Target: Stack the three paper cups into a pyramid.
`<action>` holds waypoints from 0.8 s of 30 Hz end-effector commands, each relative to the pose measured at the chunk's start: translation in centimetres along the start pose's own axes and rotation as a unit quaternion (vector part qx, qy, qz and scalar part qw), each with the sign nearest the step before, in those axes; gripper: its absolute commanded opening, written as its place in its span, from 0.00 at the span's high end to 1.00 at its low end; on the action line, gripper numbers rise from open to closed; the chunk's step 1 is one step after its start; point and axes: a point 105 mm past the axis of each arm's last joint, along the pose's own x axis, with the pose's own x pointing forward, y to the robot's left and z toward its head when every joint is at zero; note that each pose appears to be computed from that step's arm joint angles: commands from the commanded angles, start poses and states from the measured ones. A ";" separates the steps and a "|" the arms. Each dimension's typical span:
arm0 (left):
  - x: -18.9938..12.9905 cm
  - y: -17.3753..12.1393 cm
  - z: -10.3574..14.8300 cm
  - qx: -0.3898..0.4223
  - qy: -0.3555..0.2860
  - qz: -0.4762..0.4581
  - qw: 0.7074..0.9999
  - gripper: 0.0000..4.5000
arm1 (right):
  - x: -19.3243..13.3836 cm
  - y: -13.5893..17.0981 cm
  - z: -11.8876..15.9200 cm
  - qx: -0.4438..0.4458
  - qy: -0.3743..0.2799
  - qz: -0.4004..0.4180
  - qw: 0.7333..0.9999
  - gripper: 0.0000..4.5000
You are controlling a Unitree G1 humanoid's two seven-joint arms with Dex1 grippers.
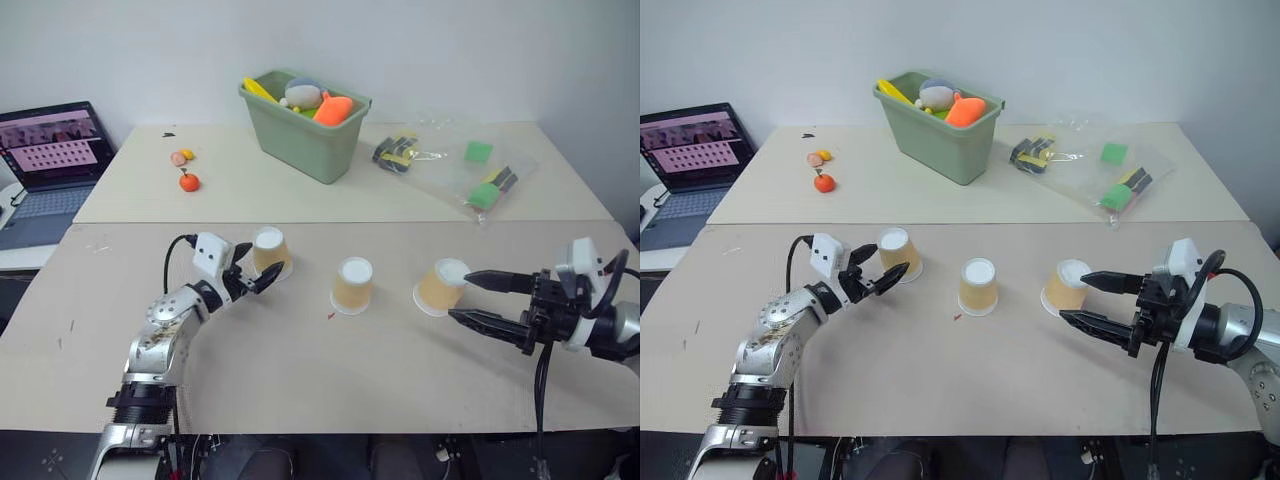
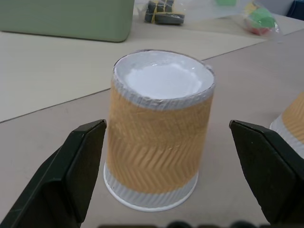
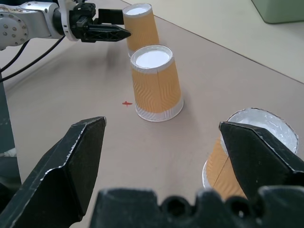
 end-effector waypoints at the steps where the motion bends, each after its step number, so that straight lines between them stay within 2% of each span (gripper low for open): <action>1: 1.4 0.9 1.2 0.014 -0.015 0.017 1.000 0.01 | 0.1 0.3 1.3 -0.018 -0.017 0.008 1.000 0.00; 3: 2.4 1.0 1.5 0.015 -0.019 0.018 1.000 0.01 | 0.2 0.2 1.3 -0.018 -0.017 0.009 1.000 0.00; 6: 3.8 1.1 2.4 0.012 -0.033 0.021 0.999 0.19 | 0.3 0.2 1.3 -0.020 -0.017 0.009 1.000 0.00; 8: 4.4 0.7 2.9 0.003 -0.046 0.010 0.999 0.36 | 0.3 0.2 1.4 -0.021 -0.017 0.009 1.000 0.00; 10: 4.6 0.2 2.8 0.002 -0.045 -0.003 0.999 0.48 | 0.2 0.2 1.3 -0.021 -0.017 0.008 1.000 0.00; 12: 4.6 -0.2 2.4 0.006 -0.035 -0.011 0.999 0.55 | 0.1 0.3 1.3 -0.021 -0.016 0.006 1.000 0.00; 19: 2.1 -4.2 2.8 0.043 -0.026 -0.149 0.988 0.55 | -0.2 0.2 1.1 -0.021 -0.011 0.002 1.000 0.00; 24: -0.3 -4.2 2.0 0.059 0.000 -0.195 0.979 0.55 | -0.2 0.0 1.1 -0.022 -0.011 0.002 1.000 0.00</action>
